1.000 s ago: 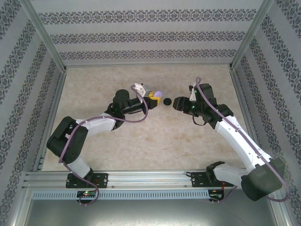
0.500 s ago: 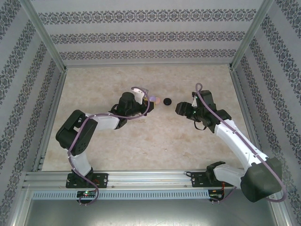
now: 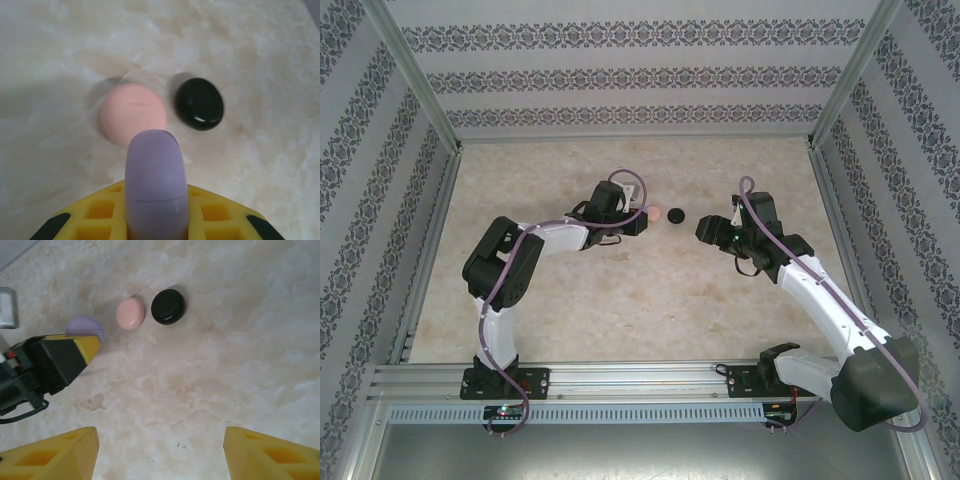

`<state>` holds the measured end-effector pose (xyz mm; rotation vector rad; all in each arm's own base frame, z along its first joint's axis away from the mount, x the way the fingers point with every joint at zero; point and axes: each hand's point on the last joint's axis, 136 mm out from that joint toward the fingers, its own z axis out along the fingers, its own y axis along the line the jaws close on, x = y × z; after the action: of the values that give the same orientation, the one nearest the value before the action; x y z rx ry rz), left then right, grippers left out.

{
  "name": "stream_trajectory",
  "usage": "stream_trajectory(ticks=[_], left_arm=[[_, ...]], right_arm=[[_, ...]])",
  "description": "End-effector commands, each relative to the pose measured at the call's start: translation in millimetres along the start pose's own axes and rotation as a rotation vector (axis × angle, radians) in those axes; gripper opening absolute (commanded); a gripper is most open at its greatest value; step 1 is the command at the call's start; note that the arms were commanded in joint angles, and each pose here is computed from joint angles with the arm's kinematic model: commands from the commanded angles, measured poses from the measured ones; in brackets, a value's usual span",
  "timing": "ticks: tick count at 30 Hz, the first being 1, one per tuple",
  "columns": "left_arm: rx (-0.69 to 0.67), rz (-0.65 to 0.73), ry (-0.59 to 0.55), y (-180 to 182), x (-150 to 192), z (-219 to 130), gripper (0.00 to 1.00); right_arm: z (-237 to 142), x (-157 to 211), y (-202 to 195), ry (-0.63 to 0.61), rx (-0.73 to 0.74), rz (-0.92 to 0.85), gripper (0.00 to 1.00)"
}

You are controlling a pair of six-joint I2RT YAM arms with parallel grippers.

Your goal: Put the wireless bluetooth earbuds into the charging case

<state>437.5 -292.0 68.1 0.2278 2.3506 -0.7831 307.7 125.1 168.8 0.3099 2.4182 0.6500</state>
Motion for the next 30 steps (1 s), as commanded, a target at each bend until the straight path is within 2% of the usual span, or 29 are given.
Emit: stream_trajectory(ticks=[1, 6, 15, 23, 30], left_arm=[[-0.079, -0.072, 0.072, 24.1, 13.3, 4.5, 0.00], [-0.093, -0.117, 0.104, 36.3, 20.5, 11.9, 0.00], [-0.111, -0.179, 0.123, 56.6, 29.7, 16.1, 0.07], [-0.133, -0.207, 0.101, 72.3, 26.6, 1.9, 0.40], [-0.184, -0.236, 0.038, 101.2, 12.1, -33.2, 0.59]], right_arm=[[-3.1, -3.7, -6.1, -0.026, 0.016, -0.004, 0.67], [-4.1, -6.4, -5.4, -0.030, 0.015, -0.003, 0.67], [-7.8, -13.7, -3.2, -0.046, 0.017, -0.004, 0.67], [-16.1, -19.4, -0.1, -0.066, 0.013, -0.006, 0.68], [-24.6, -23.1, -0.1, -0.081, 0.016, -0.006, 0.68]])
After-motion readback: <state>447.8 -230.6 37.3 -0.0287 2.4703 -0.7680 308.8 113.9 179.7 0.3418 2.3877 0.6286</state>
